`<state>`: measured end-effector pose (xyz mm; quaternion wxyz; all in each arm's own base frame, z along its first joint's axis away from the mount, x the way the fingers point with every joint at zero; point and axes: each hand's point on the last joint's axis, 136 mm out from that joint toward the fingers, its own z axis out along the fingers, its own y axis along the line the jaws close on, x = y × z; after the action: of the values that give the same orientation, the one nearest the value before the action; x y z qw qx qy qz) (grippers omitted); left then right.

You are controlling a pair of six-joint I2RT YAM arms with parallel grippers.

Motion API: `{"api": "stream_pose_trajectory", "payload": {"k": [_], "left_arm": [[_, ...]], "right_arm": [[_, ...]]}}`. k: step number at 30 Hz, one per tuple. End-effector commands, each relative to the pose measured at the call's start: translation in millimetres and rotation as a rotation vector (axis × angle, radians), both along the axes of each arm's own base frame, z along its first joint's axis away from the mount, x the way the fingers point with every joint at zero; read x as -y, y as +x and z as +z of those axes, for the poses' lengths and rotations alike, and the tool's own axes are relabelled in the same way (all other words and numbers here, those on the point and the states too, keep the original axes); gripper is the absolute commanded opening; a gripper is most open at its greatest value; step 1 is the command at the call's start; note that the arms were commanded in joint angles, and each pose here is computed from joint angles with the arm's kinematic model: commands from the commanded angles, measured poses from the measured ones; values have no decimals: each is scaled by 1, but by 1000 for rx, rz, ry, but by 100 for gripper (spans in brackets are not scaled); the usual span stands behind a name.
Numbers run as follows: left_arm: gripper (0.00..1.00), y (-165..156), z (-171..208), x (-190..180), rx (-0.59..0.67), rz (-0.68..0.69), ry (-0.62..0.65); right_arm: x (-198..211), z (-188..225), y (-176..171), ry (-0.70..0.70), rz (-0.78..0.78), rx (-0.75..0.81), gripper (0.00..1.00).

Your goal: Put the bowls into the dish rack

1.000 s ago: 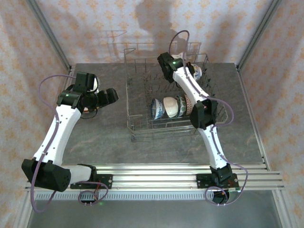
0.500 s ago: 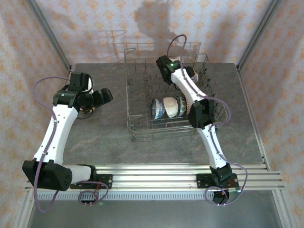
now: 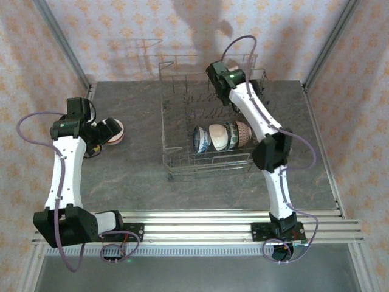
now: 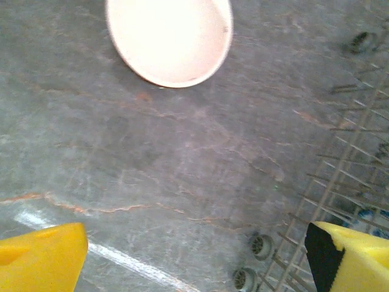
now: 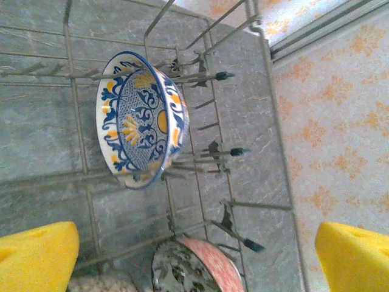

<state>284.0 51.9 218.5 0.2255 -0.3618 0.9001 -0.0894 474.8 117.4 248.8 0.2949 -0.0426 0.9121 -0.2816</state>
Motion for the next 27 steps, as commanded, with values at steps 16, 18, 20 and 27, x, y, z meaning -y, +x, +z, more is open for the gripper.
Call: {"api": "stream_pose_trajectory", "payload": {"k": [16,18,20,27], "left_arm": [[88,62,-79,-66,-300,51,84],[85,70,-86,-70,-321,46,71],[83,77,-93,-74,-334,46,49],[79,86,-116,-87,-380,78,1]], "right_arm": [[-9,22,-138,475,82,126,97],[-9,15,-142,494,85,119,95],[-13,7,-144,513,87,100,91],[-25,-10,-143,540,91,37,81]]}}
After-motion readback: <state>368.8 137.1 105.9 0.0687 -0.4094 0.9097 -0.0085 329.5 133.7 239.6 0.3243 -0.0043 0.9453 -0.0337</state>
